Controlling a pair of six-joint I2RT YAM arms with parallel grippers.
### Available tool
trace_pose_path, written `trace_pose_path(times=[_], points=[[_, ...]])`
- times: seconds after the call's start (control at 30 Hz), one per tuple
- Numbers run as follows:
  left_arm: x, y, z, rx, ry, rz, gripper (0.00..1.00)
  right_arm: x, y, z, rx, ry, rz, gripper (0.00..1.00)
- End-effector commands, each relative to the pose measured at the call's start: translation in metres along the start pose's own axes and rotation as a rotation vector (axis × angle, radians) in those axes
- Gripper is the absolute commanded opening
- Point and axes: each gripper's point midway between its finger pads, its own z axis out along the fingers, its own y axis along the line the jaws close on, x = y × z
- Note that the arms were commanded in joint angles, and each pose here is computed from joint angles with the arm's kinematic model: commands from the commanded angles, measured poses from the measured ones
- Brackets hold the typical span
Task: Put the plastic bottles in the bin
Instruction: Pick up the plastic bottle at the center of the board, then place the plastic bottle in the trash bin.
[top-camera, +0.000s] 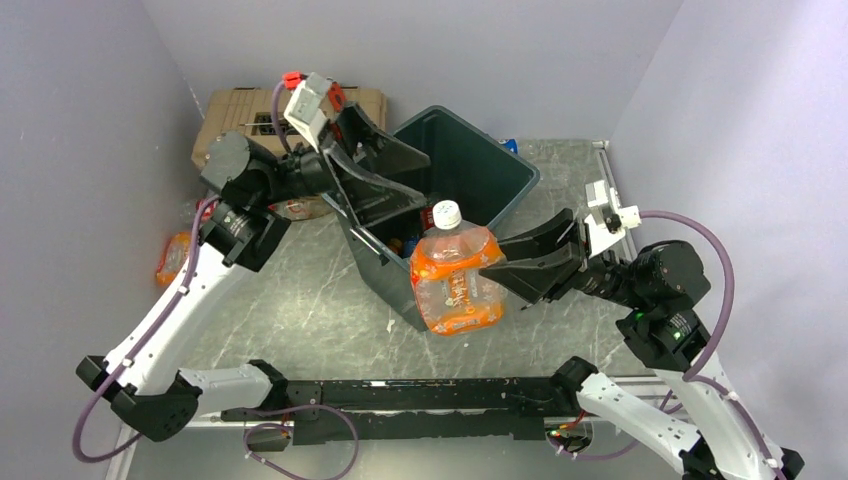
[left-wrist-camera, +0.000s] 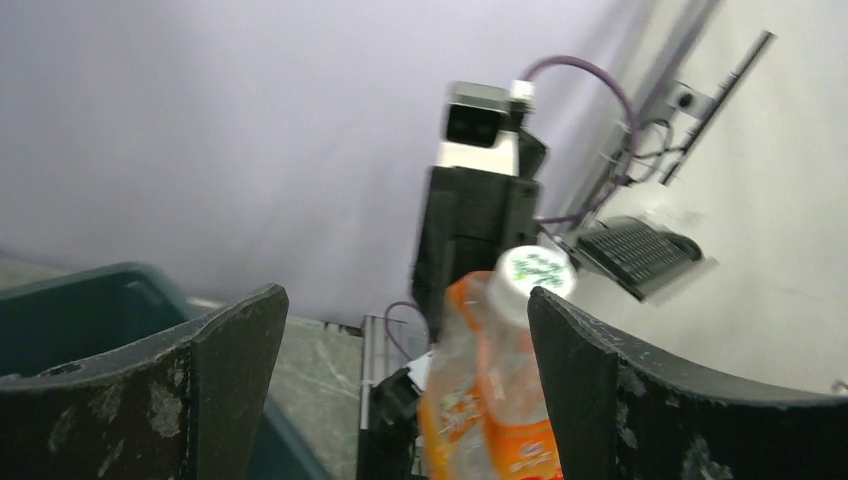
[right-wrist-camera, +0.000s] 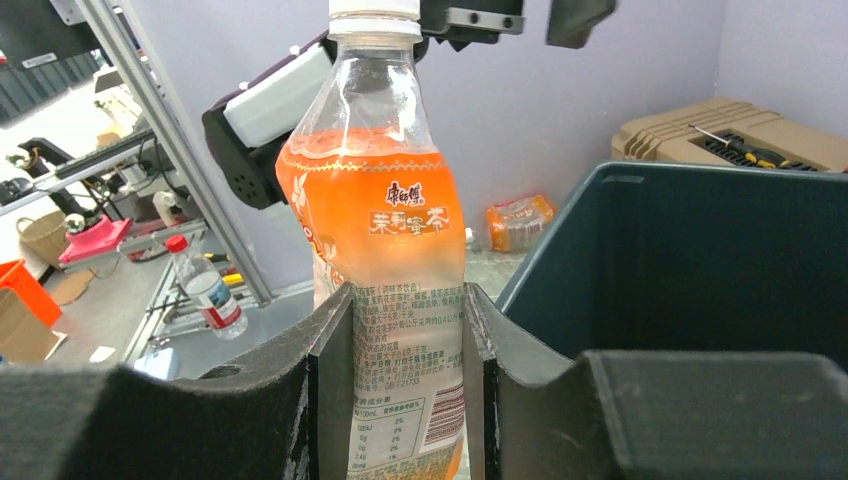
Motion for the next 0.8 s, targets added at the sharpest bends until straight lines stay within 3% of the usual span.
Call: trace_pose_path(times=[0.0,0.37,0.77], points=[[0.004,-0.030,0.017,0.057,0.033,0.098,0.95,-0.017,0.003,0.006,-0.021,-0.067,-0.022,0.00],[0.027,-0.045,0.036,0.078,0.053,0.117,0.86,-0.013,-0.011,0.007,0.044,-0.069,-0.006,0.00],[0.036,-0.056,0.048,0.092,0.073,0.152,0.32,-0.010,-0.014,0.008,0.052,-0.062,0.001,0.00]])
